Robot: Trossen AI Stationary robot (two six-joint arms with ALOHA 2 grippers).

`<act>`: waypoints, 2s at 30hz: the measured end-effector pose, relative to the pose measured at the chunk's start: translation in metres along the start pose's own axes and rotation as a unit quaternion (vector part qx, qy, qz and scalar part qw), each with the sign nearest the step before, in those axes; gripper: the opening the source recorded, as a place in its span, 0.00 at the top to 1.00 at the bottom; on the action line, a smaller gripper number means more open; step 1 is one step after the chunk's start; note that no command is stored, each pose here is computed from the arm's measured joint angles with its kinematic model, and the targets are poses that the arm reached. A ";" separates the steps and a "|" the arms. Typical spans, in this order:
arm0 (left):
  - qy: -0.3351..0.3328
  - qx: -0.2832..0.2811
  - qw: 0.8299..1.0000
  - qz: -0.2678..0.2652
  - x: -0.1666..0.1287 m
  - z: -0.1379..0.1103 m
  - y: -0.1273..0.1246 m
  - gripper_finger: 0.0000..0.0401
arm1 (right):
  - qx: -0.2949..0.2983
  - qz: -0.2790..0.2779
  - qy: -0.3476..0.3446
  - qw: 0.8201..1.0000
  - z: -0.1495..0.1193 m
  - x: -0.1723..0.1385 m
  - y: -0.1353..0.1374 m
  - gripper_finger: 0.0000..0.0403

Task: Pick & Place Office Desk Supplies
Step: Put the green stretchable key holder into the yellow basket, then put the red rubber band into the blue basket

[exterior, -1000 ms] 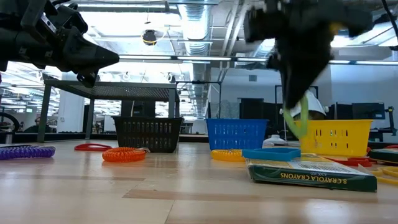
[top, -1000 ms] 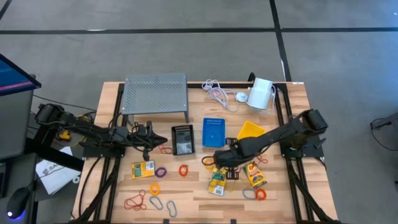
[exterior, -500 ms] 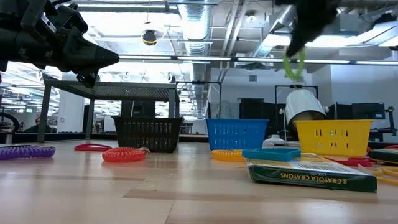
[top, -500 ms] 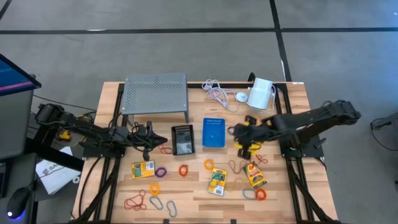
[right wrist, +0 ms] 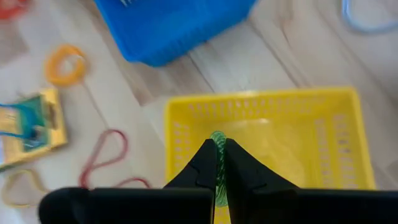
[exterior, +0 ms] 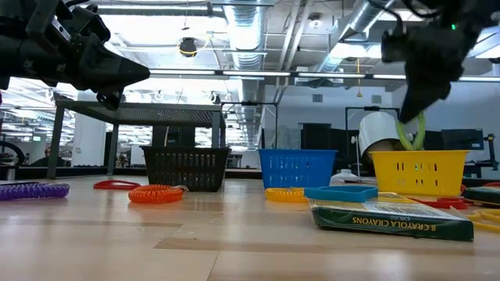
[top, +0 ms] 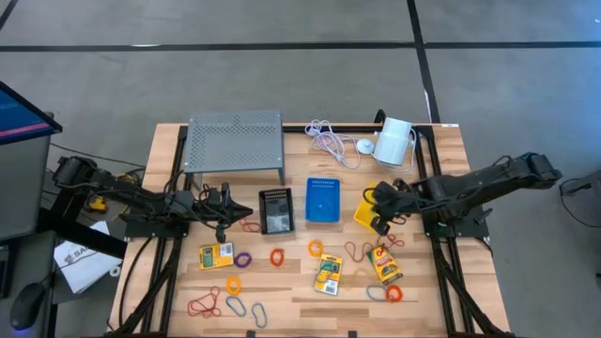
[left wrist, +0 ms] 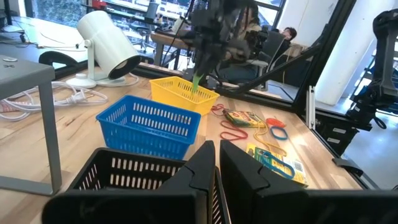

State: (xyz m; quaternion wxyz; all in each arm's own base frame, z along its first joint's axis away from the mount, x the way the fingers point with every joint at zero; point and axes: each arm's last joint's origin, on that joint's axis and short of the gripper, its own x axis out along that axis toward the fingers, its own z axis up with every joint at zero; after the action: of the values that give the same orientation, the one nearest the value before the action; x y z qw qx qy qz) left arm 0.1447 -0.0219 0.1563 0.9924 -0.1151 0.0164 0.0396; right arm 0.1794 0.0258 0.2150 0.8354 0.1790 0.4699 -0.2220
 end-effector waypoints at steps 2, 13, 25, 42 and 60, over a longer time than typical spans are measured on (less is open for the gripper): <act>0.000 0.000 1.000 0.000 0.000 0.000 0.000 0.95 | 0.008 -0.013 0.013 1.000 -0.003 0.009 -0.001 0.97; 0.004 0.000 1.000 0.001 0.000 -0.001 0.000 0.95 | 0.017 -0.036 0.034 0.999 0.000 0.025 -0.002 0.82; 0.004 0.000 1.000 0.001 0.000 -0.001 0.000 0.95 | 0.030 -0.009 0.044 0.999 0.005 0.025 -0.006 0.56; 0.005 0.000 1.000 0.002 0.000 -0.001 0.000 0.95 | 0.045 0.066 -0.038 0.996 0.007 -0.012 -0.011 0.67; 0.004 -0.033 0.999 0.003 0.000 -0.001 0.000 0.77 | 0.002 0.188 -0.028 0.982 -0.024 -0.036 0.030 0.76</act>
State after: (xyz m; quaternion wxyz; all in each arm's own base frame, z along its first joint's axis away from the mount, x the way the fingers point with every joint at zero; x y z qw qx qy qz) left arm 0.1446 -0.0218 0.1554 0.9879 -0.1477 0.0193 0.0423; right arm 0.1619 0.0702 0.2365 0.8748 0.2593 0.4039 -0.0662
